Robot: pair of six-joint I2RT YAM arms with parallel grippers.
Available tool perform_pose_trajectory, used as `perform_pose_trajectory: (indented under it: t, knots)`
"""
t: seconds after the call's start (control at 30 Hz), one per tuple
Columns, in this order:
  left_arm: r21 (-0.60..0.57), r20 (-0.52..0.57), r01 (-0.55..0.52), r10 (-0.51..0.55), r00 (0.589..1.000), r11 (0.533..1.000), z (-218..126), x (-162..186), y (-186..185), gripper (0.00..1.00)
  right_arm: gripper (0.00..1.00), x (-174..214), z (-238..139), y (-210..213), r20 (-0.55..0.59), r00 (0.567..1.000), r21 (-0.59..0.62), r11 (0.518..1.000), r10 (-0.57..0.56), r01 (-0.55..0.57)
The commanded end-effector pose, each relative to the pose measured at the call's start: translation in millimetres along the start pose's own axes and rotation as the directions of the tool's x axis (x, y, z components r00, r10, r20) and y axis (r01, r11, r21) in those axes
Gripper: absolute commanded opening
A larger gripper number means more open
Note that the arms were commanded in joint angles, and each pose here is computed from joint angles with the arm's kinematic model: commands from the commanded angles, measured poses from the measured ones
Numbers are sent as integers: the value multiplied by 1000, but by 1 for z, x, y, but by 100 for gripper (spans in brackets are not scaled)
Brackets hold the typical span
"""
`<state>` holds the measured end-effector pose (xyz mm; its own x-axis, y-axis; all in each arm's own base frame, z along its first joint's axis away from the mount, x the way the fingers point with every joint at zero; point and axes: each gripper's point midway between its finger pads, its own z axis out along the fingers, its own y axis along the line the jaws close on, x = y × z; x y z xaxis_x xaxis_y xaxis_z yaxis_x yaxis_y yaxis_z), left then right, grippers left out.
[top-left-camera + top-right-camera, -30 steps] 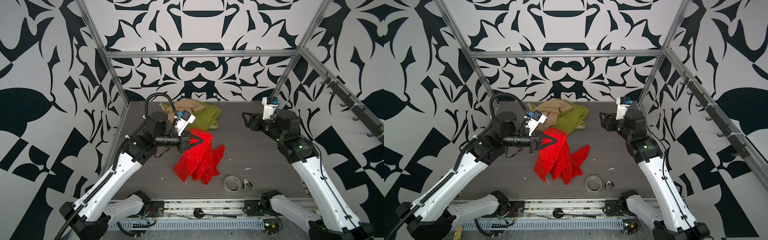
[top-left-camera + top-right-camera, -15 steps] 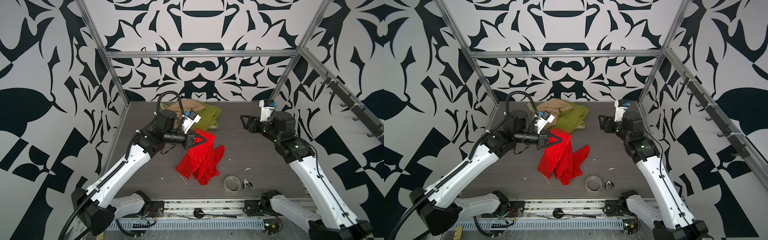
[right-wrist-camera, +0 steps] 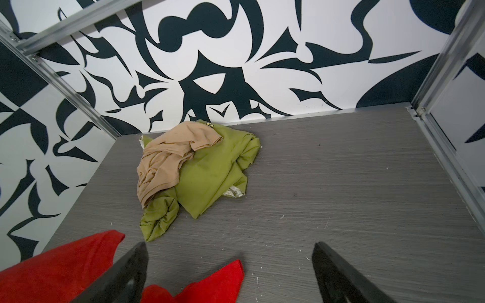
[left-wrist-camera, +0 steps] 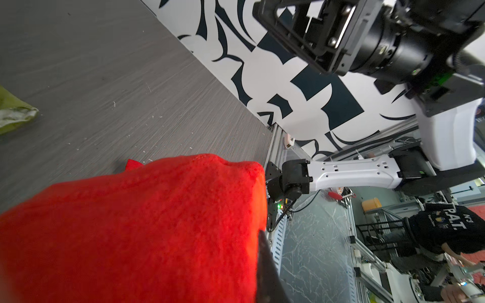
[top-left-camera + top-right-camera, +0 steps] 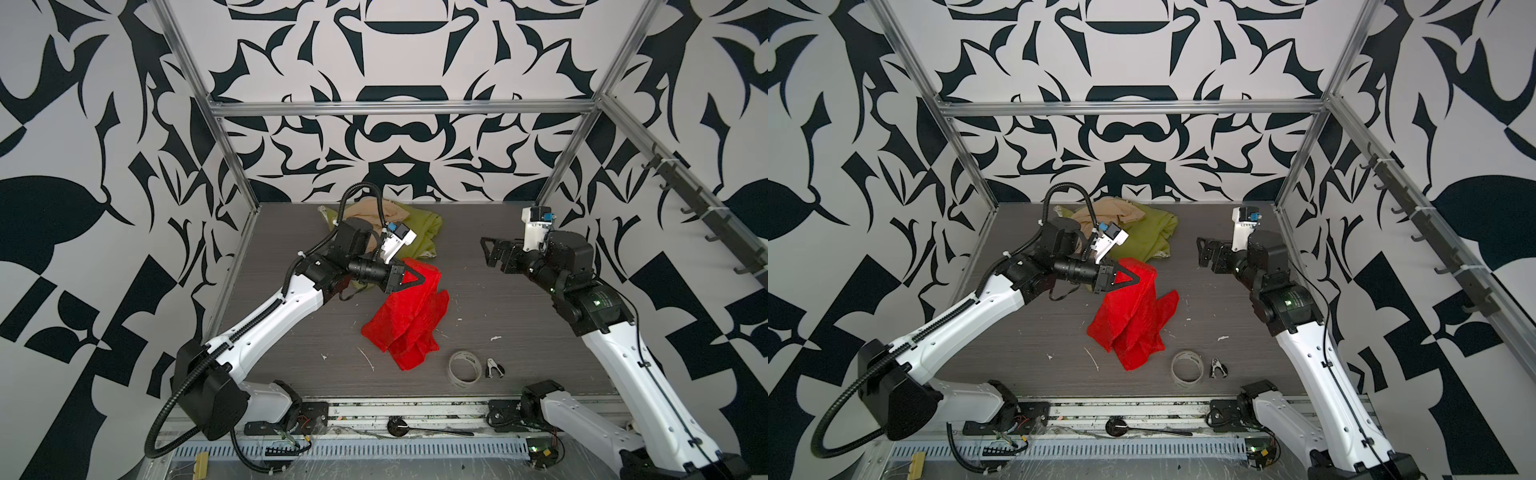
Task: Pick out a specific cloth from the pile
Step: 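Lower the red cloth onto the table with the left gripper, clear of the pile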
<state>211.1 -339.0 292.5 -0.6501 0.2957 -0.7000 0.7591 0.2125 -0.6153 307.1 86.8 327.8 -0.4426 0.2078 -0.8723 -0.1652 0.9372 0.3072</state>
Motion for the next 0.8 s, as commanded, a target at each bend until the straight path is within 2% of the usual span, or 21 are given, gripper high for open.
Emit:
perform_pose_trajectory:
  t: [0.0, 0.5, 0.77]
  knots:
    - [27, 22, -87, 87, 996, 996, 6, -14, -13, 0, 100, -1, -6, -13, 29, 1000, 65, 998, -13, 11]
    - [51, -33, -122, 124, 992, 991, 65, -14, 17, 0, 100, 13, -13, -27, 2, 999, 130, 991, -45, 44]
    - [55, -107, -107, 112, 988, 993, 103, -1, 39, 0, 99, 20, -17, -33, -7, 998, 158, 985, -62, 63]
